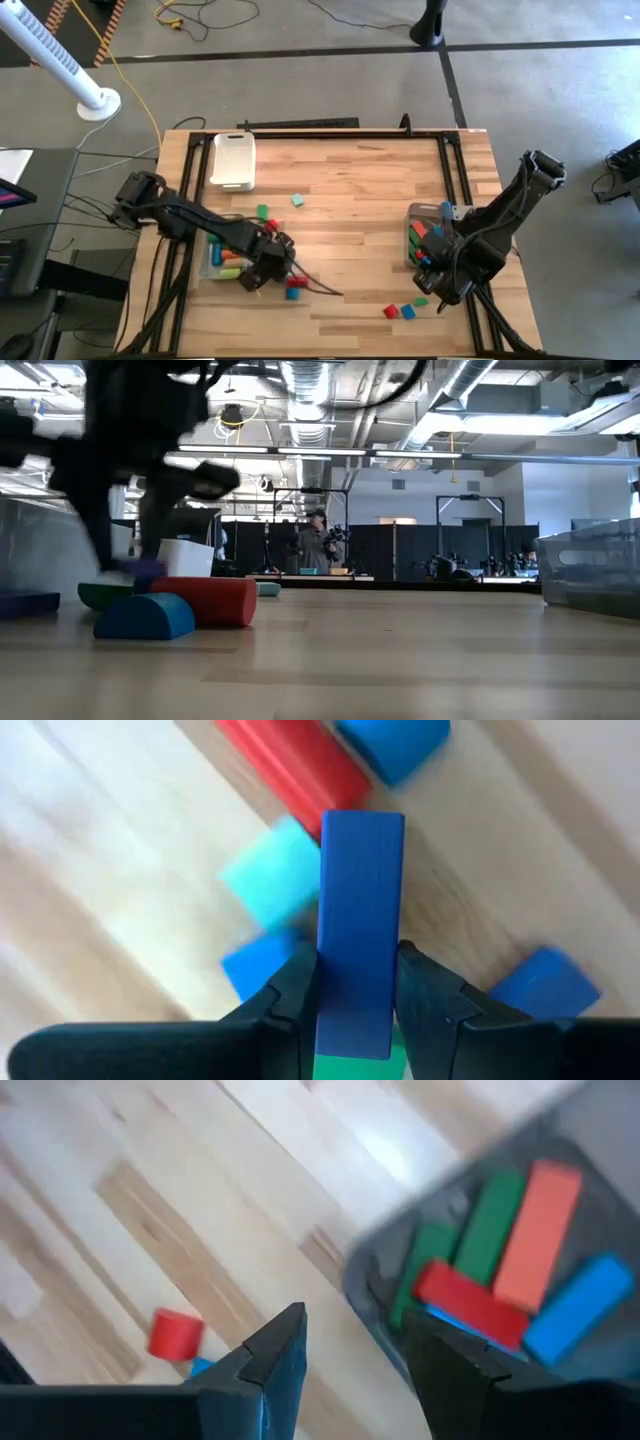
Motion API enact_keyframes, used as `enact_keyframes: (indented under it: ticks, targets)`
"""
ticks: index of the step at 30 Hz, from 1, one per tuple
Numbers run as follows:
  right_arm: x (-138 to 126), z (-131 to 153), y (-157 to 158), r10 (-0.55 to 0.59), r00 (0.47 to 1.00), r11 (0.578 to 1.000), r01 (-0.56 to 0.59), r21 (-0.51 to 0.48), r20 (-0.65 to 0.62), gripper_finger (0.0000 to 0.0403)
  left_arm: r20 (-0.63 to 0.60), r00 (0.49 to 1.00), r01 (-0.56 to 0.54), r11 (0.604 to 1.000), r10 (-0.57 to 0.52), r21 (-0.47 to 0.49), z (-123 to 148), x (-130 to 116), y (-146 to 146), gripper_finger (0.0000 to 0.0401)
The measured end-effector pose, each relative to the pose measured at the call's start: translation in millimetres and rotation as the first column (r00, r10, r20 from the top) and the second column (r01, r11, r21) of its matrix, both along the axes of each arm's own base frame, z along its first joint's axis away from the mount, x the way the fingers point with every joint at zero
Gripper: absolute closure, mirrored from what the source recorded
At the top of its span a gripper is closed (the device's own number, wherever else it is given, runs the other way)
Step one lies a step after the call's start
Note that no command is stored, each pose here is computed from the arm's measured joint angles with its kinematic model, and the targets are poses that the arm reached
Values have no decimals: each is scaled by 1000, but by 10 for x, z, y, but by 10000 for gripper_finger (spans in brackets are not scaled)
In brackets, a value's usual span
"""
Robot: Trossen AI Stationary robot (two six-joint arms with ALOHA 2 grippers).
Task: Sort blocks by size
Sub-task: Put the purple rectangular block into the black bin
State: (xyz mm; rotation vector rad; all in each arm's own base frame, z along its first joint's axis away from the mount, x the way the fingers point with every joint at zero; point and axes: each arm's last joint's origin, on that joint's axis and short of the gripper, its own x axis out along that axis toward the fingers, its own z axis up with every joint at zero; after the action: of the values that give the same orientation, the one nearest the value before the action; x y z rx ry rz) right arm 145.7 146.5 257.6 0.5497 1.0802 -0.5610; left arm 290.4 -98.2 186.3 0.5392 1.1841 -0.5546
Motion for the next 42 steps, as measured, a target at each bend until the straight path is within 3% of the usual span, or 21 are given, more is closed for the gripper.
enact_keyframes:
  ticks: [7, 13, 19, 27, 36, 42]
  targets:
    - [219, 200, 49, 201, 962, 978, -188, -88, 184, 210, 143, 986, -65, 984, 89, -164, 561, 195, 259, 309]
    - [483, 343, 35, 381, 870, 920, -326, -216, 313, 210, 202, 966, -72, 921, 159, -384, 1020, 364, 491, 309]
    - [803, 504, -115, 496, 762, 858, -355, -372, 416, 210, 260, 948, -40, 878, 184, -477, 1326, 436, 714, 309]
    - [1074, 738, -306, 594, 623, 782, -302, -545, 508, 210, 209, 962, -31, 834, 174, -551, 1324, 421, 923, 309]
    - [1151, 781, -389, 664, 580, 716, -309, -626, 473, 210, 263, 954, 58, 770, 146, -635, 1358, 489, 993, 309]
    - [1217, 854, -480, 715, 530, 658, -287, -696, 456, 210, 264, 947, 70, 683, 183, -727, 1328, 618, 1145, 309]
